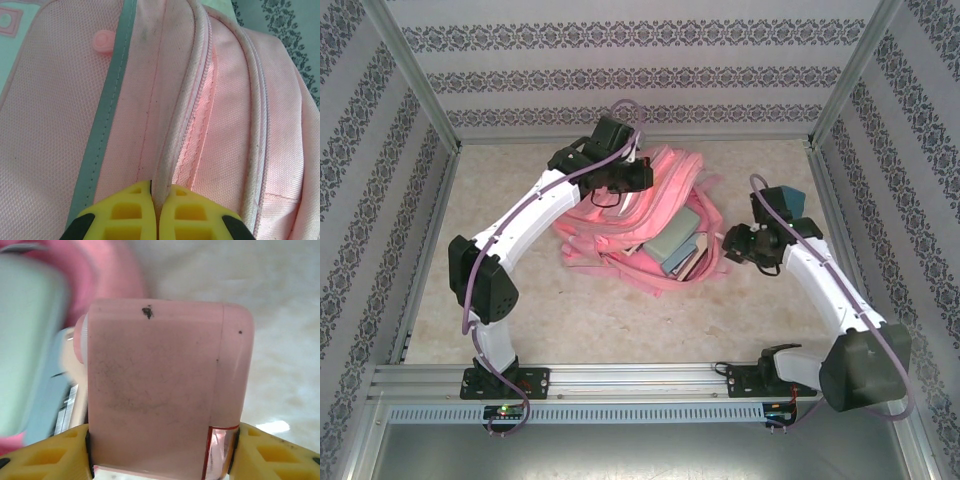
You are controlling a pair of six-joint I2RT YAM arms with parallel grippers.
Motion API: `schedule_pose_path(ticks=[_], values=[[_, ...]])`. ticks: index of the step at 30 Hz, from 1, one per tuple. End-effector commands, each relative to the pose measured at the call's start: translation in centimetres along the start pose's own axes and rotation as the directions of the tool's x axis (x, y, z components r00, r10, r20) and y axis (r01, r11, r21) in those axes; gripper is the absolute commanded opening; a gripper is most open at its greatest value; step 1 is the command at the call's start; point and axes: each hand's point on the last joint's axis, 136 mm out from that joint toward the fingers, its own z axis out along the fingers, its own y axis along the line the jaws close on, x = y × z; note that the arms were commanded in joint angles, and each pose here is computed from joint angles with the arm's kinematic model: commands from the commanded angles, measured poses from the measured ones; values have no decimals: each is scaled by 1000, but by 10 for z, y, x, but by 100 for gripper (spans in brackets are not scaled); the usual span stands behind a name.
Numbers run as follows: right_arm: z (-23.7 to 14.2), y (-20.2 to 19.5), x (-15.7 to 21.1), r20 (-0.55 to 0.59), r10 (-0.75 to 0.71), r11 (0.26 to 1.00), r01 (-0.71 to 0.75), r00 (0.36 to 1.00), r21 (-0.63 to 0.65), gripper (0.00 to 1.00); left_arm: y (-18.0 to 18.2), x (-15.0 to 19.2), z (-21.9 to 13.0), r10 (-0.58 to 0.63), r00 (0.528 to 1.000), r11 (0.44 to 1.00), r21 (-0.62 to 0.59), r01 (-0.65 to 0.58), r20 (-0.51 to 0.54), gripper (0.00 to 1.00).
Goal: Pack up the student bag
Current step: Pick up the loose stationery from the middle-right of the table, then place the loose stationery in the student bag.
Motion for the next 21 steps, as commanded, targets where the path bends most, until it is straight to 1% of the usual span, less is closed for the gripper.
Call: schedule_pose_path(ticks=[1, 5, 10, 12, 15, 18, 21], values=[[-11, 60, -9, 33, -27, 986, 32, 999, -161, 53, -29, -45, -40, -38, 982, 992, 123, 16, 183, 0], [-8, 97, -10, 48, -83, 980, 90, 995, -175, 53, -34, -47, -43, -43, 980, 988, 156, 13, 193, 0], [13, 119, -27, 57, -60, 975, 71, 997, -209, 53, -47, -45, -47, -32, 983, 974, 225, -10, 181, 0], [20, 127, -38, 72, -31, 969, 48, 997, -243, 53, -50, -44, -50, -27, 983, 970, 243, -18, 182, 0], [33, 135, -57, 91, 60, 948, -28, 994, -317, 54, -56, -41, -52, -24, 984, 960, 278, -26, 178, 0], [43, 145, -76, 100, 152, 905, -98, 983, -415, 54, -59, -40, -53, -28, 985, 952, 305, -25, 170, 0], [46, 157, -96, 116, 212, 860, -129, 970, -494, 54, -61, -39, -53, -37, 987, 944, 330, -17, 155, 0]])
